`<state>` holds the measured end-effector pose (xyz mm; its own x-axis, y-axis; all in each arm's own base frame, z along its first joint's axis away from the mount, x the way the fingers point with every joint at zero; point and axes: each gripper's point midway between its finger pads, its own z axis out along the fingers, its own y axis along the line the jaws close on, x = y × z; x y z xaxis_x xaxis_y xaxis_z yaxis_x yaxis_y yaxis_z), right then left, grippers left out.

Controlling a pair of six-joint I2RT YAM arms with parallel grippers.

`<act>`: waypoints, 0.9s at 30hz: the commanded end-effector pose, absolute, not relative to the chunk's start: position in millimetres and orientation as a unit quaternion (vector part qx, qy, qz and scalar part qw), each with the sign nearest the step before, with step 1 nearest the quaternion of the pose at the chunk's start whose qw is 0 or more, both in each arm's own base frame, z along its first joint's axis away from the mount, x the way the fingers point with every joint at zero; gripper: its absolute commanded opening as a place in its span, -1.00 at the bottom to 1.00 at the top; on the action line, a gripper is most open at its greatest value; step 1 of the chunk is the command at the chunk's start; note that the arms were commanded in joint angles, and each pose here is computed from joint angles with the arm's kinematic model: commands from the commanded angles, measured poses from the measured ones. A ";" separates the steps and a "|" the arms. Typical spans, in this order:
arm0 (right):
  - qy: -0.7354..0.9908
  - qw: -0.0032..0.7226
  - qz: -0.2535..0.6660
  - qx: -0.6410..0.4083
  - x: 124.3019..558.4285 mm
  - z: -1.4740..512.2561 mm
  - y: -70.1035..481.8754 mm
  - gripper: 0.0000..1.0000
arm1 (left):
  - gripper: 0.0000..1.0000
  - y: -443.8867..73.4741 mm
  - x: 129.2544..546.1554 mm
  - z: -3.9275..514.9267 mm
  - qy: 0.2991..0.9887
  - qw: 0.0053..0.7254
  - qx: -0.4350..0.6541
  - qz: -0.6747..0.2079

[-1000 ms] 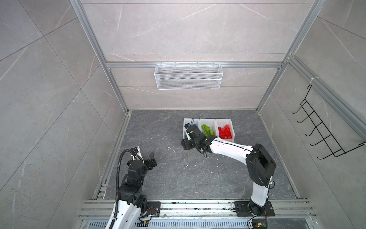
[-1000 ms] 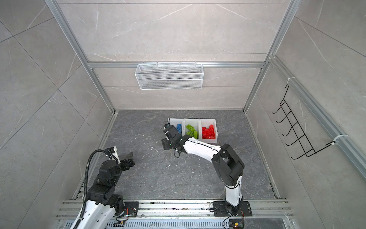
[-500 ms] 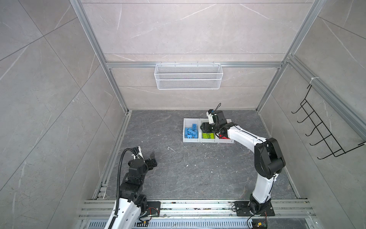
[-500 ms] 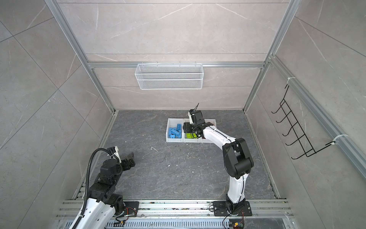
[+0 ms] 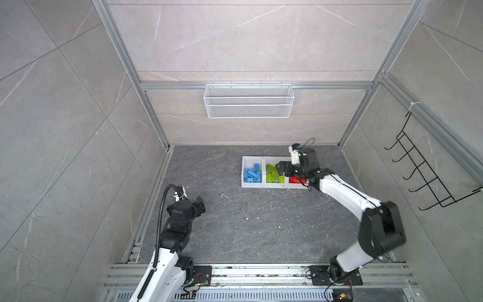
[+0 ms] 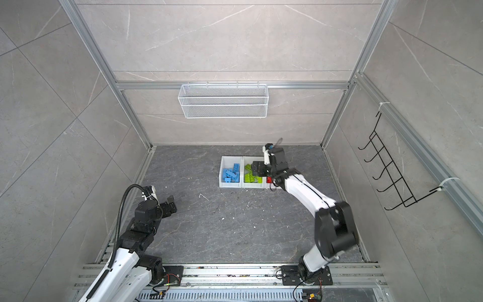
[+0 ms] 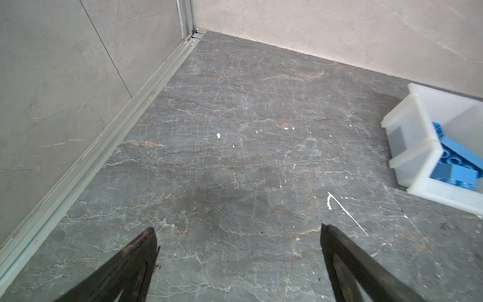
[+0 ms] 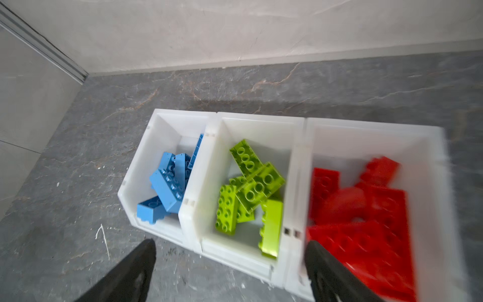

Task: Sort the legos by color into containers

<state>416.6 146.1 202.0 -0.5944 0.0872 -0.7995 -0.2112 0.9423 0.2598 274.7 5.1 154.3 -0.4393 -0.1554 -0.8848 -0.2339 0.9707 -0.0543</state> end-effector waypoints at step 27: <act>0.804 0.593 -0.025 0.042 377.5 114.2 -0.5 1.00 | 0.99 57.5 367.3 102.0 0.809 0.574 -0.120 0.054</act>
<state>378.8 0.7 92.0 -0.4401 0.0622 -0.8958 0.1189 0.9929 0.0106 333.5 73.2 73.5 -0.4014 -0.1735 -0.8993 -0.3794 0.9252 -0.0092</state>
